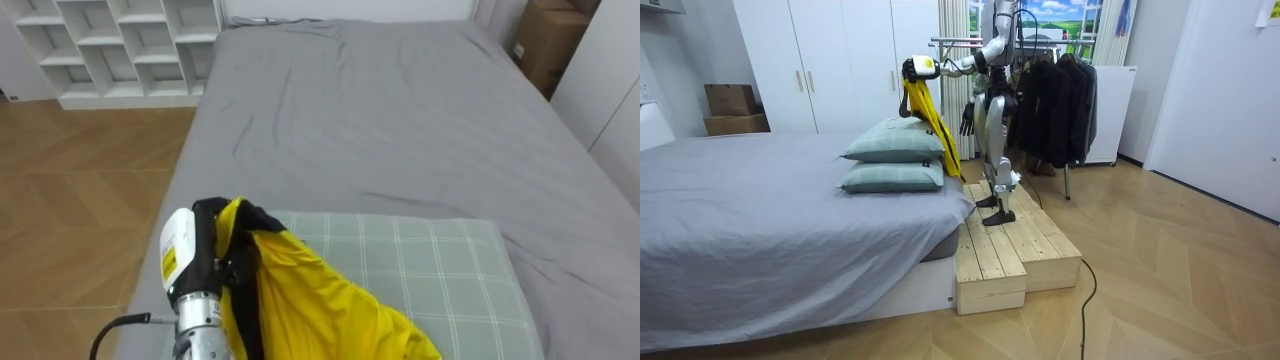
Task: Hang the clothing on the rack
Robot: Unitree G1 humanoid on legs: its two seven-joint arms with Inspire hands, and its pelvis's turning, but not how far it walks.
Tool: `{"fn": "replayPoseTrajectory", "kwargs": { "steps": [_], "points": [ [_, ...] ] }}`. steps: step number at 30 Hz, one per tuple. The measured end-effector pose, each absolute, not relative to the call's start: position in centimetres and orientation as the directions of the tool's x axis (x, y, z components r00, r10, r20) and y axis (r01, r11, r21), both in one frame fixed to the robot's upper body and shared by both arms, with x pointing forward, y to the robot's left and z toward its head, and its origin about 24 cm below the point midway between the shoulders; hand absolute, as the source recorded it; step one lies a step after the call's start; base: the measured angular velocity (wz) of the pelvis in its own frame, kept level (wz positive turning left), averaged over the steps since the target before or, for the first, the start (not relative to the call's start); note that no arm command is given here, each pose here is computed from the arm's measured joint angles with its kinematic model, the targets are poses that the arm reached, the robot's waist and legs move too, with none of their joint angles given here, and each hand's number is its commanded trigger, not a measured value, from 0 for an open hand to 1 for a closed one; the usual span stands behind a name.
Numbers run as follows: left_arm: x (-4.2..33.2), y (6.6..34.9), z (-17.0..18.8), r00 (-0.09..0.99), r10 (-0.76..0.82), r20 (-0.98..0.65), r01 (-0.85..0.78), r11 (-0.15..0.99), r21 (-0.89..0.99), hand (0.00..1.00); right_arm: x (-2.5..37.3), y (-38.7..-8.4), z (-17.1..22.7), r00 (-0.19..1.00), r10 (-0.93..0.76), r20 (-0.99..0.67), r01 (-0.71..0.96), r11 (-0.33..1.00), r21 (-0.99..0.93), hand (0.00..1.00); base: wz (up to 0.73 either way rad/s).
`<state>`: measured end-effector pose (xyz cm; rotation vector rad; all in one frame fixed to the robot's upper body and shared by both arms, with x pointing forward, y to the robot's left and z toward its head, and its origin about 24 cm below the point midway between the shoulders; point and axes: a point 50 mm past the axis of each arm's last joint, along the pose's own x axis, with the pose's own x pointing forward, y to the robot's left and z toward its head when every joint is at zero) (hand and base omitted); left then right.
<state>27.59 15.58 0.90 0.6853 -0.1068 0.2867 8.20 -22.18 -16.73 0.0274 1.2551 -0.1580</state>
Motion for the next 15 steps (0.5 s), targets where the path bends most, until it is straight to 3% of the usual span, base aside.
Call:
{"fn": "replayPoseTrajectory", "kwargs": {
  "steps": [6, 15],
  "points": [
    [27.7, 16.3, 1.5, 0.961, 0.143, 0.236, -0.271, 0.651, 0.709, 1.00, 7.6, -22.9, -16.7, 0.299, -0.111, -0.948, 0.229, 0.973, -0.042, 0.00, -0.02],
    [27.9, 18.3, 8.0, 0.848, -0.101, 0.520, -0.449, 0.382, 0.808, 1.00, 5.9, -28.6, -15.3, 0.266, -0.255, -0.930, 0.315, 0.935, -0.166, 0.00, -0.02]
  ]
}}
